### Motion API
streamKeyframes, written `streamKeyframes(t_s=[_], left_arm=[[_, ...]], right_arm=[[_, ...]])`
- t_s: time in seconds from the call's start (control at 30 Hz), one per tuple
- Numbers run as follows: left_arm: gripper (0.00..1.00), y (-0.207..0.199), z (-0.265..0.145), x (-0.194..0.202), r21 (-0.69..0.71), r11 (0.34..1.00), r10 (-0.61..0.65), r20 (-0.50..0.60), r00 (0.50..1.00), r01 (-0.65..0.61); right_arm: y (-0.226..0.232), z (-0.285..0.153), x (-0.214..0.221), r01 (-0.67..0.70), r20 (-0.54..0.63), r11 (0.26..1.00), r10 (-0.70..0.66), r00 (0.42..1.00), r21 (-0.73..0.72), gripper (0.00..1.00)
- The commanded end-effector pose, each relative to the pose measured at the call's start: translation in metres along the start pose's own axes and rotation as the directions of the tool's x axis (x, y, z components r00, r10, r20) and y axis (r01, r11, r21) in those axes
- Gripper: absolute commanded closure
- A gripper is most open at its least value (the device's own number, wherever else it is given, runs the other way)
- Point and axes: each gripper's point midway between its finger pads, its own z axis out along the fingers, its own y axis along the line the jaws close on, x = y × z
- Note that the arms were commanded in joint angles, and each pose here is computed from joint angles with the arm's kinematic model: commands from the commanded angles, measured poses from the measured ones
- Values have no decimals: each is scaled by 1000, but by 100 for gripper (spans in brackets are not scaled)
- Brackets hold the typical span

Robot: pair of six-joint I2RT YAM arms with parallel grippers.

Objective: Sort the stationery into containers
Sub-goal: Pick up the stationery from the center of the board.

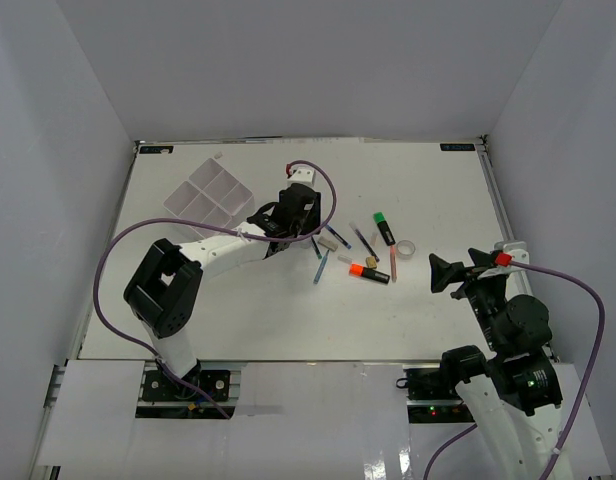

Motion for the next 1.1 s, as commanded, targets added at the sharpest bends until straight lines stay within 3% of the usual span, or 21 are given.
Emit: streamKeyframes(t_s=[0.0, 0.5, 0.73, 0.9, 1.07], left_arm=[[40, -9, -4, -13, 32, 999, -19, 29, 999, 18], [55, -3, -7, -7, 15, 1000, -4, 13, 1000, 4], [76, 2, -14, -9, 0, 1000, 2, 18, 1000, -2], [92, 9, -29, -35, -31, 999, 20, 65, 998, -18], [94, 42, -51, -87, -152, 988, 60, 159, 985, -35]], right_arm=[[2, 0, -11, 0, 57, 1000, 0, 998, -10, 10], [1, -2, -12, 1, 66, 1000, -1, 998, -6, 10], [3, -2, -11, 4, 64, 1000, -2, 998, -18, 10], [4, -2, -10, 2, 62, 1000, -1, 998, -21, 10], [6, -1, -10, 3, 61, 999, -1, 998, -35, 10]])
